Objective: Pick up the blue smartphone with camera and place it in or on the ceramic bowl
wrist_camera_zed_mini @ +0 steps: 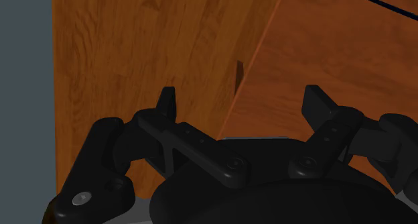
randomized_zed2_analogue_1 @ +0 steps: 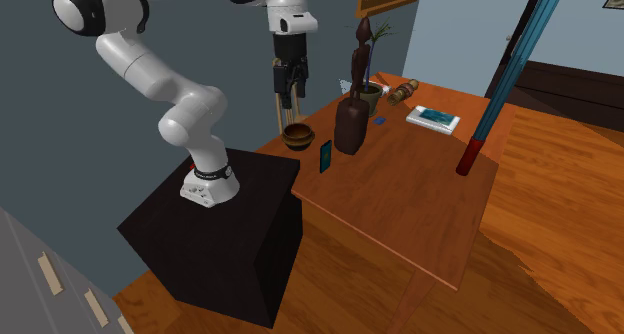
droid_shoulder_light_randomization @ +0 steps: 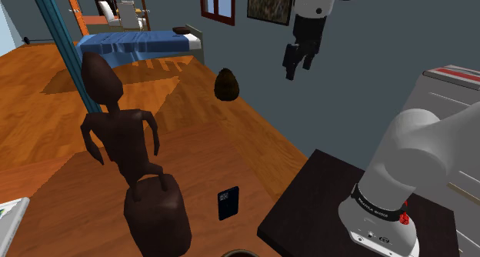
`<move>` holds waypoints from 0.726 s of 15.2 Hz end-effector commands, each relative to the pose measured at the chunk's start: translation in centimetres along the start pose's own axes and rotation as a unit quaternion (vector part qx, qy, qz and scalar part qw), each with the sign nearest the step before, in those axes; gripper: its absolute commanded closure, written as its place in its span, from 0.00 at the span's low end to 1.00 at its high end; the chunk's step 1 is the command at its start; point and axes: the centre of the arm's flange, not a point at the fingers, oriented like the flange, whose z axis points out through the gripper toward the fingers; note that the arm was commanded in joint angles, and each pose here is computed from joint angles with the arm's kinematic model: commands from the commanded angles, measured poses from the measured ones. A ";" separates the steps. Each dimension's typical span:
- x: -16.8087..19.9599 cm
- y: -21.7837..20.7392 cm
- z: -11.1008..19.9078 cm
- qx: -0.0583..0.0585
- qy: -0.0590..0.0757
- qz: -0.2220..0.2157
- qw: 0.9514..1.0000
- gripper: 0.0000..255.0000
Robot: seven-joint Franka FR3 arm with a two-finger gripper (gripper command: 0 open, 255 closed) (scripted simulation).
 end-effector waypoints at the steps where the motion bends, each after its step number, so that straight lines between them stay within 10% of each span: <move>1: 0.0 0.0 0.0 0.000 0.000 0.000 1.000 0.00; 11: 0.2 -9.2 8.8 0.019 -0.013 0.009 1.000 0.00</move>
